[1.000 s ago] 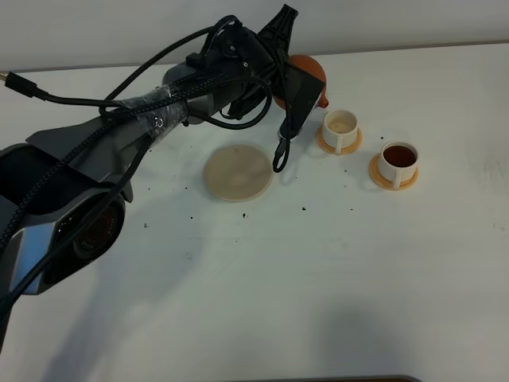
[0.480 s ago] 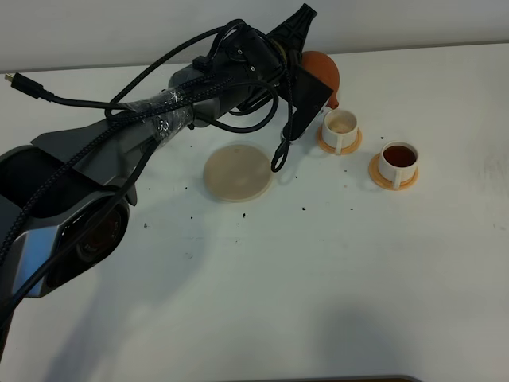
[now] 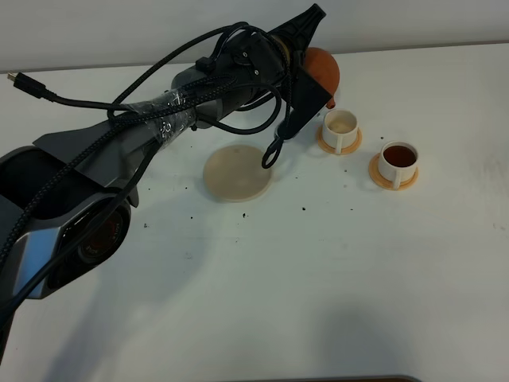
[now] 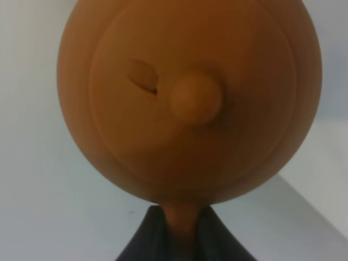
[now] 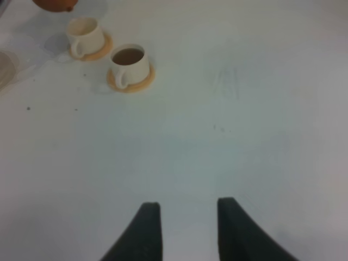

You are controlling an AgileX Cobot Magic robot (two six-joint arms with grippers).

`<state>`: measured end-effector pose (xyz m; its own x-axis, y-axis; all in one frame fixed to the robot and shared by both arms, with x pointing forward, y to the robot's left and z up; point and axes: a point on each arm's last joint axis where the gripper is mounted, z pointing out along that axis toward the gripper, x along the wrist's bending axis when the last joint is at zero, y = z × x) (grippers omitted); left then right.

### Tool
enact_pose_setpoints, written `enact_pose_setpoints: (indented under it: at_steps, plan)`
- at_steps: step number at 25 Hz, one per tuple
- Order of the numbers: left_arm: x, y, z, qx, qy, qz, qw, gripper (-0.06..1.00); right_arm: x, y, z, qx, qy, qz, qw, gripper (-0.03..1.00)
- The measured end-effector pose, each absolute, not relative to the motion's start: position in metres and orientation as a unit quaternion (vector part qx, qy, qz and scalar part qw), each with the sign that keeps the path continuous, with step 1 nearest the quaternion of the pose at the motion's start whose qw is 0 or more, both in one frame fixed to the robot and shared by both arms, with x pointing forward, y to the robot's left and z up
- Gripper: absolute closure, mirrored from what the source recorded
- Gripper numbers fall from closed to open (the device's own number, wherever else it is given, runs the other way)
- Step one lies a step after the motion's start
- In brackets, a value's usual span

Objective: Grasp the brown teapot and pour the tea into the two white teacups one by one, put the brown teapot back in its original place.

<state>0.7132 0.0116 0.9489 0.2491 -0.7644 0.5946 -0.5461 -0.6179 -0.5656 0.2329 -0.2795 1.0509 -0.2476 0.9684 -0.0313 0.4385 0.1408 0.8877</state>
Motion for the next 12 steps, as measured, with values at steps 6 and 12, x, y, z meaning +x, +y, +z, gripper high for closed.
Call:
enact_pose_setpoints:
  at_steps: [6,12]
  plan:
    - [0.7128,0.0090,0.9499,-0.766,0.439,-0.451,0.128,0.83,0.2329,-0.2795,1.0509,0.517,0.680,0.402,0.329,0.73]
    - [0.7131,0.0063,0.9514,-0.752,0.455,-0.460,0.127,0.83,0.2329,-0.2795,1.0509,0.517,0.680,0.402,0.329,0.73]
